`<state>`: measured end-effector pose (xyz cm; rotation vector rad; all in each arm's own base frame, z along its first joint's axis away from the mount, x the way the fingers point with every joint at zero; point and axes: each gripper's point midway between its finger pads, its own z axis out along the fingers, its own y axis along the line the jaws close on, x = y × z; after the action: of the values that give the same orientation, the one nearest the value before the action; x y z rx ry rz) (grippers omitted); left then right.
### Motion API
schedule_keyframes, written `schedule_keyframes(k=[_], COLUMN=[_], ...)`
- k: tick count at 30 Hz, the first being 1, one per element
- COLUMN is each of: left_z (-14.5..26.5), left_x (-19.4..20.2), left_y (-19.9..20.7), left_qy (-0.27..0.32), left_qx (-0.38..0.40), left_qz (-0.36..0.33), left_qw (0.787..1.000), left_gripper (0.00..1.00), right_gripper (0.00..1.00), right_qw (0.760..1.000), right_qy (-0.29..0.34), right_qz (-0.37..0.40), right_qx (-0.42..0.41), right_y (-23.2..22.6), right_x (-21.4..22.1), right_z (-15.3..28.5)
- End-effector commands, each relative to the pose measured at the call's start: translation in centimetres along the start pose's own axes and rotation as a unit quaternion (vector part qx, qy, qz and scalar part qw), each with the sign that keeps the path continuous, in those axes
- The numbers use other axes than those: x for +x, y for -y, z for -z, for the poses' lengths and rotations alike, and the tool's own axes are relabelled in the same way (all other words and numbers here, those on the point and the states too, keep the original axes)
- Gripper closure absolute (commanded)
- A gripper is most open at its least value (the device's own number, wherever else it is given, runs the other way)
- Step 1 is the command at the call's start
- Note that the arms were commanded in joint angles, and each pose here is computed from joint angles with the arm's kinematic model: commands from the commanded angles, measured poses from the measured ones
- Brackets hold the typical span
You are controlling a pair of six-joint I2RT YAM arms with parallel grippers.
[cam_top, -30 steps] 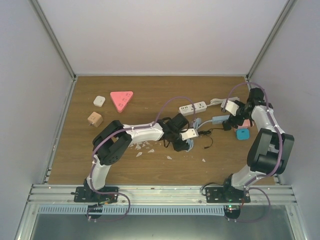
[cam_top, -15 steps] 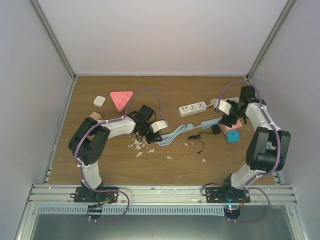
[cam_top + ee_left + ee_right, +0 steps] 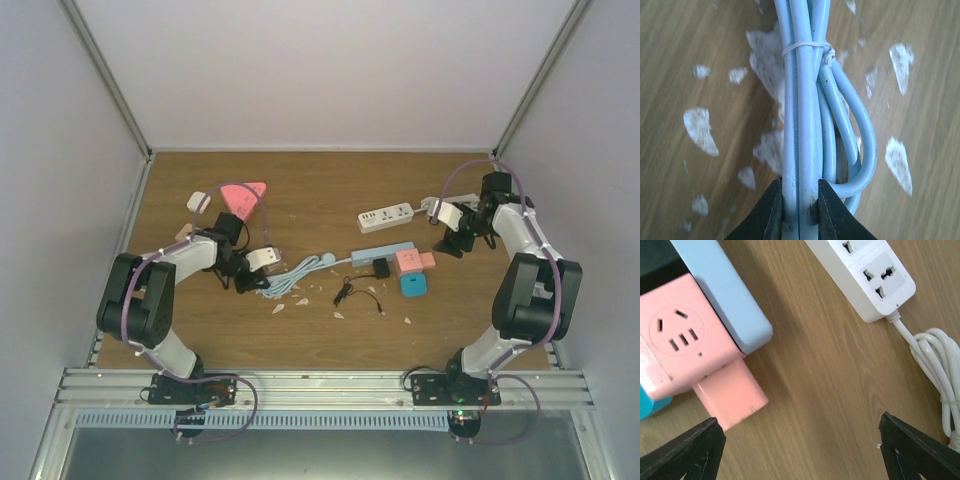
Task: Pull the plug off the socket
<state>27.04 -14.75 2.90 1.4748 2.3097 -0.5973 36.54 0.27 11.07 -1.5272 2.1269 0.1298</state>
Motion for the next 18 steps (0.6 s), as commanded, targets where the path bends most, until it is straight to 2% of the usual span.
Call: schedule_keyframes(k=[1,3,4,6,8,10,14,18], left_z=[1.8,3.8,4.7,6.5,8.2,9.5,10.2,8.3], left_x=[7.8,7.3,6.8,4.8,1.7,-1.7,-8.1,-13.5], left_y=[2.2,0.6,-0.3,-1.7,-1.8,-2.3,-1.6,0.6], left_qy=[-0.140,-0.134,-0.127,-0.100,-0.055,-0.014,0.049,0.079], left_qx=[0.038,0.021,0.012,-0.002,0.005,-0.007,-0.024,-0.031], left_qz=[-0.029,-0.032,-0.030,-0.029,-0.032,-0.037,-0.085,-0.140], left_qw=[0.989,0.990,0.991,0.995,0.998,0.999,0.995,0.986], left_gripper=[0.97,0.93,0.86,0.69,0.44,0.29,0.12,0.12], right_gripper=[0.15,0.15,0.15,0.15,0.15,0.15,0.15,0.15], right_qw=[0.999,0.999,0.999,0.999,0.999,0.998,0.997,0.996], right_qy=[0.028,0.030,0.031,0.034,0.038,0.043,0.057,0.068], right_qz=[-0.016,-0.018,-0.018,-0.020,-0.024,-0.030,-0.040,-0.045], right_qx=[-0.016,-0.018,-0.019,-0.019,-0.021,-0.024,-0.031,-0.027], right_y=[-0.7,-1.0,-1.2,-1.4,-1.6,-1.8,-2.4,-3.4], right_x=[-0.9,-0.9,-0.9,-0.9,-1.0,-1.2,-1.5,-1.7], right_z=[0.3,0.3,0.2,0.2,0.2,0.3,0.5,0.7])
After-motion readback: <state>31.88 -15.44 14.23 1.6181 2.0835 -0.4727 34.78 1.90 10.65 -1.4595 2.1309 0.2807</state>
